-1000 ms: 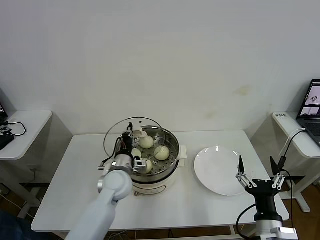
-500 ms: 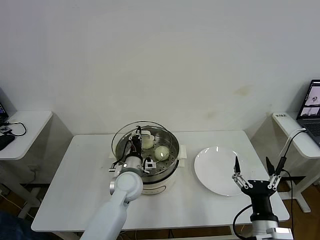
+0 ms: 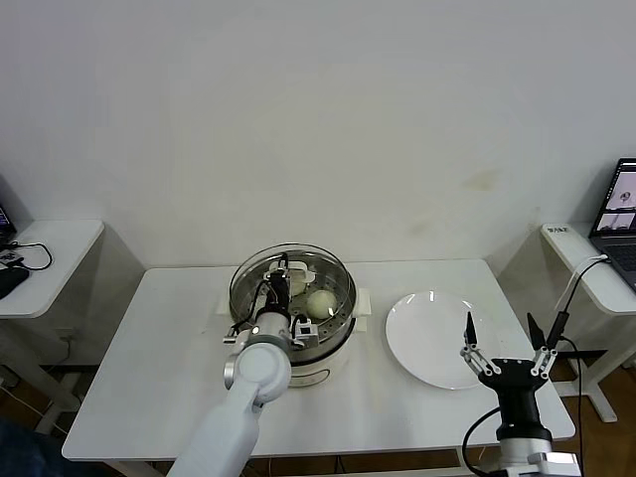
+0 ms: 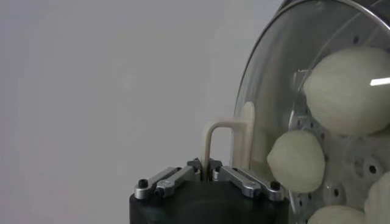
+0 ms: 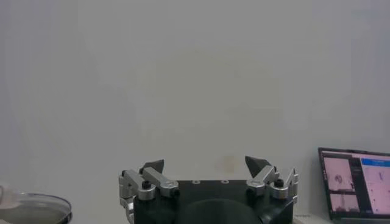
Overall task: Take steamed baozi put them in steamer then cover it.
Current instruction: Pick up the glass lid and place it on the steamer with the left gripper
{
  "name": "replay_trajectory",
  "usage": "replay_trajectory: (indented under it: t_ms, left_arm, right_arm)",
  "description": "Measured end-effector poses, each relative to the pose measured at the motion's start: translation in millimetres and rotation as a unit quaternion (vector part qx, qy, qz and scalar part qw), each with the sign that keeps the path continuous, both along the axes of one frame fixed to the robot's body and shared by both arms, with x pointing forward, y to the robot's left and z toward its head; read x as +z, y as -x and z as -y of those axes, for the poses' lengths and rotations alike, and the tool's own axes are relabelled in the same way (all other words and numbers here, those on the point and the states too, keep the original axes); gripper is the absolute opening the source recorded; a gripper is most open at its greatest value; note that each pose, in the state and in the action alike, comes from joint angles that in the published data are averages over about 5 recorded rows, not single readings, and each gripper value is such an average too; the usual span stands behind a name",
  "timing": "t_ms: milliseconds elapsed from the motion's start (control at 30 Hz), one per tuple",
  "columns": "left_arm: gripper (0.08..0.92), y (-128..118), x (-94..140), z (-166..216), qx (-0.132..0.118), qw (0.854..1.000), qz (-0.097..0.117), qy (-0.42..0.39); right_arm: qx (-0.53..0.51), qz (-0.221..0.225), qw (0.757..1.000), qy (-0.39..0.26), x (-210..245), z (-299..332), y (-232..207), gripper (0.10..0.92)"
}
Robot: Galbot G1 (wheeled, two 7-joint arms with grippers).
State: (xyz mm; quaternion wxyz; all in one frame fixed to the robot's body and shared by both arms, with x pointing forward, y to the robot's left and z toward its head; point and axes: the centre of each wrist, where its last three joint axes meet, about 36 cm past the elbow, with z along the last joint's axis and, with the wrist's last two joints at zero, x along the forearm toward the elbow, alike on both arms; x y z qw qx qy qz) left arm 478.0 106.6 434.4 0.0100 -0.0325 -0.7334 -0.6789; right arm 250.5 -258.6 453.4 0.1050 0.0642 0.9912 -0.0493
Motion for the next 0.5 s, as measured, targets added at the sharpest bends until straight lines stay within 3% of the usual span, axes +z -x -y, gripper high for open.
replay_trajectory:
  t_ms: [500]
  left_arm:
    - [0.133, 12.5, 3.4, 1.6, 0.000, 1.000, -0.004, 0.003]
  right_arm:
    - [0.005, 0.001, 1.000, -0.004, -0.3, -5.0, -1.9, 0.823]
